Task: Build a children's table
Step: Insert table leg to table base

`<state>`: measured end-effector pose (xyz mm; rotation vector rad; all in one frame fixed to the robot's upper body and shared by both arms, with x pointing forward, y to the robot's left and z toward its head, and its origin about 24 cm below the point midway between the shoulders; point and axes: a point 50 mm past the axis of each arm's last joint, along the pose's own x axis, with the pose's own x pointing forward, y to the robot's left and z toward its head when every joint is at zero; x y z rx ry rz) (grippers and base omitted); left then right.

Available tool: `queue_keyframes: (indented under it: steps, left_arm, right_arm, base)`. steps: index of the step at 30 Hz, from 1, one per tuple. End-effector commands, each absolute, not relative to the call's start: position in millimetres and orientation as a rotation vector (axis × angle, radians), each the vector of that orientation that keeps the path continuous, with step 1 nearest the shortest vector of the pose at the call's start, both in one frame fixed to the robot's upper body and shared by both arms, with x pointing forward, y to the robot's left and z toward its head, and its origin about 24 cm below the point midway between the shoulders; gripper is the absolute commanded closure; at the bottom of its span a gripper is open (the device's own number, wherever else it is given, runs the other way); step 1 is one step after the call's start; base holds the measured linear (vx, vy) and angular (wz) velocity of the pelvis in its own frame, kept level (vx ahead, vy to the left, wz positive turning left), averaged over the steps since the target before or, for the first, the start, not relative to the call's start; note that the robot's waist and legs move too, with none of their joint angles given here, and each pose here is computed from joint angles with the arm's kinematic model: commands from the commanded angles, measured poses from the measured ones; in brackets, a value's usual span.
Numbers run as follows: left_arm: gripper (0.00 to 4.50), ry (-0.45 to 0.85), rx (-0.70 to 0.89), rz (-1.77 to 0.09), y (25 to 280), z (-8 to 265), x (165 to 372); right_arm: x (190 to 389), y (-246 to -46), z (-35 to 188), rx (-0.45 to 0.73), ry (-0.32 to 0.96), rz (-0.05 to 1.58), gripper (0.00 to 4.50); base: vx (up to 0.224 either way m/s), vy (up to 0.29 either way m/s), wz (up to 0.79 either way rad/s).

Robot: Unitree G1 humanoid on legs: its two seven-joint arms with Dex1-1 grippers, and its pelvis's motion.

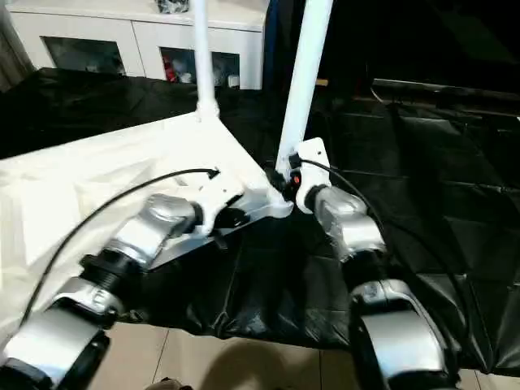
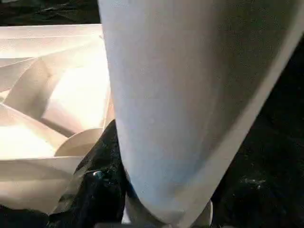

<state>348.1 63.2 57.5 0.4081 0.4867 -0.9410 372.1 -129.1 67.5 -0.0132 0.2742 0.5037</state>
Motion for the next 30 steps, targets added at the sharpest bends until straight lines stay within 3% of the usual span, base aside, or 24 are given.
queue_keyframes:
  steps: [1, 11, 12, 15, 16, 20, 30]
  left_arm:
    - [4.50, 0.357, 0.441, -0.949, 47.8, 87.0, 358.1]
    - [4.50, 0.362, 0.442, -0.955, 49.3, 86.4, 358.1]
    - [4.50, 0.361, 0.443, -0.958, 49.3, 86.3, 357.8]
    - [4.50, 0.355, 0.446, -0.983, 49.8, 85.4, 356.0]
    - [4.50, 0.355, 0.446, -0.985, 50.3, 85.0, 355.8]
    - [4.50, 0.341, 0.458, -1.019, 53.5, 85.9, 354.9]
    - [4.50, 0.353, 0.483, -1.101, 63.5, 82.9, 350.0]
  right_arm:
    - [356.4, -121.4, 29.3, 0.003, 0.447, 0.520, 2.61]
    - [358.1, -116.7, 28.7, 0.006, 0.438, 0.527, 2.61]
    - [358.2, -116.6, 29.0, 0.011, 0.436, 0.528, 2.26]
    - [360.0, -116.8, 32.0, 0.059, 0.414, 0.521, 2.26]
    - [360.8, -117.1, 33.6, 0.072, 0.403, 0.517, 1.86]
    - [363.3, -117.4, 43.3, 0.118, 0.335, 0.552, 1.48]
    - [357.0, -125.0, 48.2, 0.088, 0.272, 0.662, 0.86]
  base:
    - [0.000, 0.000, 0.00]
    - [0.000, 0.000, 0.00]
    - [0.000, 0.000, 0.00]
    - [0.000, 0.000, 0.00]
    - [0.000, 0.000, 0.00]
    - [0.000, 0.000, 0.00]
    - [0.000, 0.000, 0.00]
